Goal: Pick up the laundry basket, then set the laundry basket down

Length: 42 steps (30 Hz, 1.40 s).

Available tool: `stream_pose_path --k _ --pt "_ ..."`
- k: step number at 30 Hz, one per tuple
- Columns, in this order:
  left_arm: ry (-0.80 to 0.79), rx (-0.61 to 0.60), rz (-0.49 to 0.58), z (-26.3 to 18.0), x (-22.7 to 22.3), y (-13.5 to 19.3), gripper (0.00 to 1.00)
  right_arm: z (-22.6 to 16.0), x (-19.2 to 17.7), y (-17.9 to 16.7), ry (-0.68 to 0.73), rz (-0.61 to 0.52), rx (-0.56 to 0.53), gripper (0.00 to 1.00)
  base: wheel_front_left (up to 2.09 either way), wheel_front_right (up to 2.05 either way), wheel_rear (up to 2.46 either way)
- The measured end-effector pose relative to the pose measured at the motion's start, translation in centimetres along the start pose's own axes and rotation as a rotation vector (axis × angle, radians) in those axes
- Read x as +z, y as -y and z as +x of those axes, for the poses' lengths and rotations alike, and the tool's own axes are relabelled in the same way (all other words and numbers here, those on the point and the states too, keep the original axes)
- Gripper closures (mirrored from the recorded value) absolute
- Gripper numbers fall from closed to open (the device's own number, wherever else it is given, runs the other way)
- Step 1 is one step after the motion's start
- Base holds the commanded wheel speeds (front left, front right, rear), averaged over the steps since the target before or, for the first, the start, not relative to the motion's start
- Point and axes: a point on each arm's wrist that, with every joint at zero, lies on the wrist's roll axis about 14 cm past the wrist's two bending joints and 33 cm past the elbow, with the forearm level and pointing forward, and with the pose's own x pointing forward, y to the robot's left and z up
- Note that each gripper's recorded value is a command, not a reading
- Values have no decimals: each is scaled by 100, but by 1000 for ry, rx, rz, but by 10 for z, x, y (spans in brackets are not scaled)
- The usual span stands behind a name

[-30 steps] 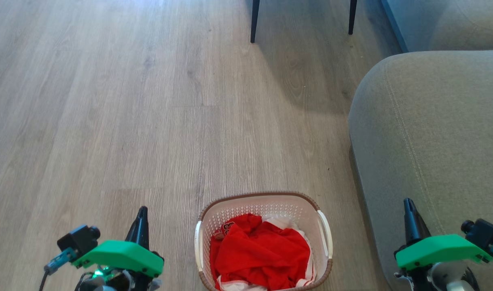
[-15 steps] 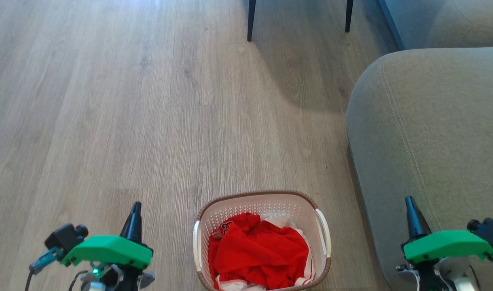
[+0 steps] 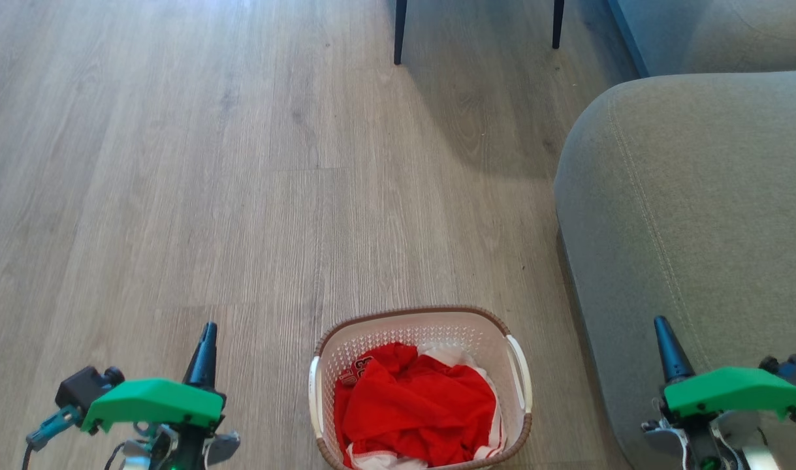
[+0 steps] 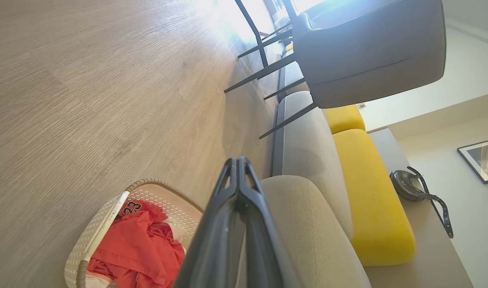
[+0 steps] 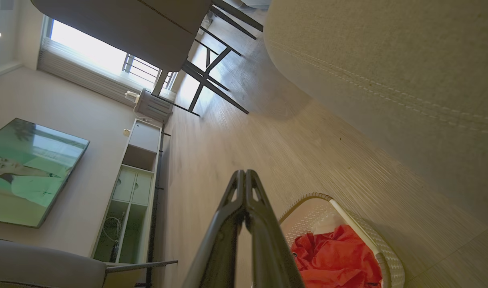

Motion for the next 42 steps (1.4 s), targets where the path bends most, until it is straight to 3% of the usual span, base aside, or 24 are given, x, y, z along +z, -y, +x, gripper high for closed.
stream_pose_path --k 42 --pt "15 -87 -466 14 26 12 100 5 18 10 23 464 -16 100 0 0 0"
